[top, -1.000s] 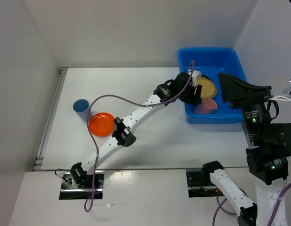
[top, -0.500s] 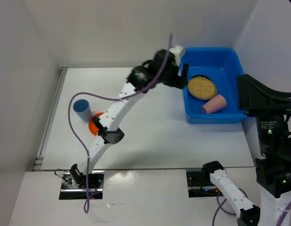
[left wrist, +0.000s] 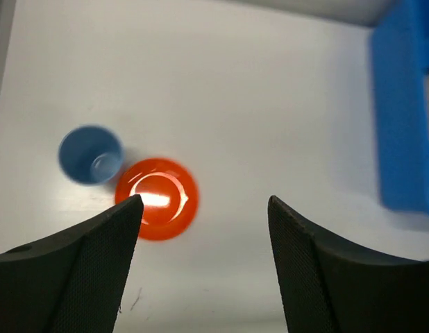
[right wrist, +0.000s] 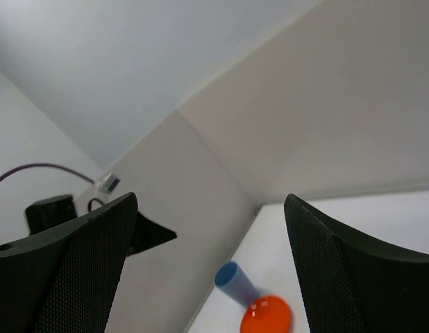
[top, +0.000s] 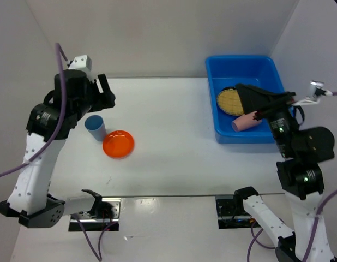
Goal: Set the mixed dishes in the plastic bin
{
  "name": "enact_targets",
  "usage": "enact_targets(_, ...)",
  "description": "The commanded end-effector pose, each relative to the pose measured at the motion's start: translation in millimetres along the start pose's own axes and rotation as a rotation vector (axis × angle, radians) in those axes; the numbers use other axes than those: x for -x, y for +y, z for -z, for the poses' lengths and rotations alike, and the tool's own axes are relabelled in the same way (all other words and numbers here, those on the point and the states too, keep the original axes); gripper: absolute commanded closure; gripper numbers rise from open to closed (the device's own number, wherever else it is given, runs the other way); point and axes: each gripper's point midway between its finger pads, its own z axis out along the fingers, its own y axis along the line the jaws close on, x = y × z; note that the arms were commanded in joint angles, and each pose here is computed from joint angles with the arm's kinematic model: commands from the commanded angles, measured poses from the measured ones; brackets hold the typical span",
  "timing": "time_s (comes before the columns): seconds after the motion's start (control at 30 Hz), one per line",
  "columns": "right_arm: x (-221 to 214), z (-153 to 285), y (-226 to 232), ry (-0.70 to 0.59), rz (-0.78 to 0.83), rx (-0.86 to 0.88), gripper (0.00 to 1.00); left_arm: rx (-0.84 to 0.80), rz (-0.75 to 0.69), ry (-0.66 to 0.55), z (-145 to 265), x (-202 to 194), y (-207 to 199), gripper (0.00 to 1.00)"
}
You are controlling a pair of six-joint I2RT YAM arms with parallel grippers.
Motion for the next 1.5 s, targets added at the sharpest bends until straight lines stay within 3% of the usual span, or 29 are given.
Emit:
enact_targets(0.0, -51.0, -18.0, -13.6, 0.189, -0.037, 0.038, 0.09, 0.111, 0.013, 0.191, -62.5, -61.2, 41.2, 0.22)
enact_targets(0.17, -84.2, -23.2, -33.8, 0.292, -0.058, 0.017, 0.09, 0.199, 0.13, 0.229, -80.9, -74.9, 103.0, 0.44)
enact_targets(0.33, -100.8, -23.9, -49.9, 0.342, -0.032, -0.014, 0.09, 0.364, 0.176, 0.26, -89.1, -89.7, 179.6, 0.36)
enact_targets(0.43, -108.7, -23.7, -55.8, 0.369, -0.028, -0.023, 0.09, 0.379, 0.224, 0.319, -100.3, -111.8, 209.4, 0.33)
enact_targets(0.9, -132.6, -27.1, -74.1, 0.435, -0.039, -0.047, 0.09, 0.363, 0.294, 0.406, -154.7, -147.7, 229.9, 0.32)
enact_targets(1.17, -142.2, -31.4, -81.5, 0.465, -0.049, -0.06, 0.09, 0.377, 0.278, 0.446, -164.6, -161.9, 238.3, 0.3)
enact_targets(1.33, -170.2, -34.3, -98.6, 0.572, -0.059, -0.078, 0.09, 0.407, 0.261, 0.502, -172.0, -180.8, 252.2, 0.3)
enact_targets(1.47, -206.8, -36.7, -107.2, 0.687, -0.061, -0.083, 0.09, 0.432, 0.262, 0.562, -177.9, -199.7, 267.2, 0.41)
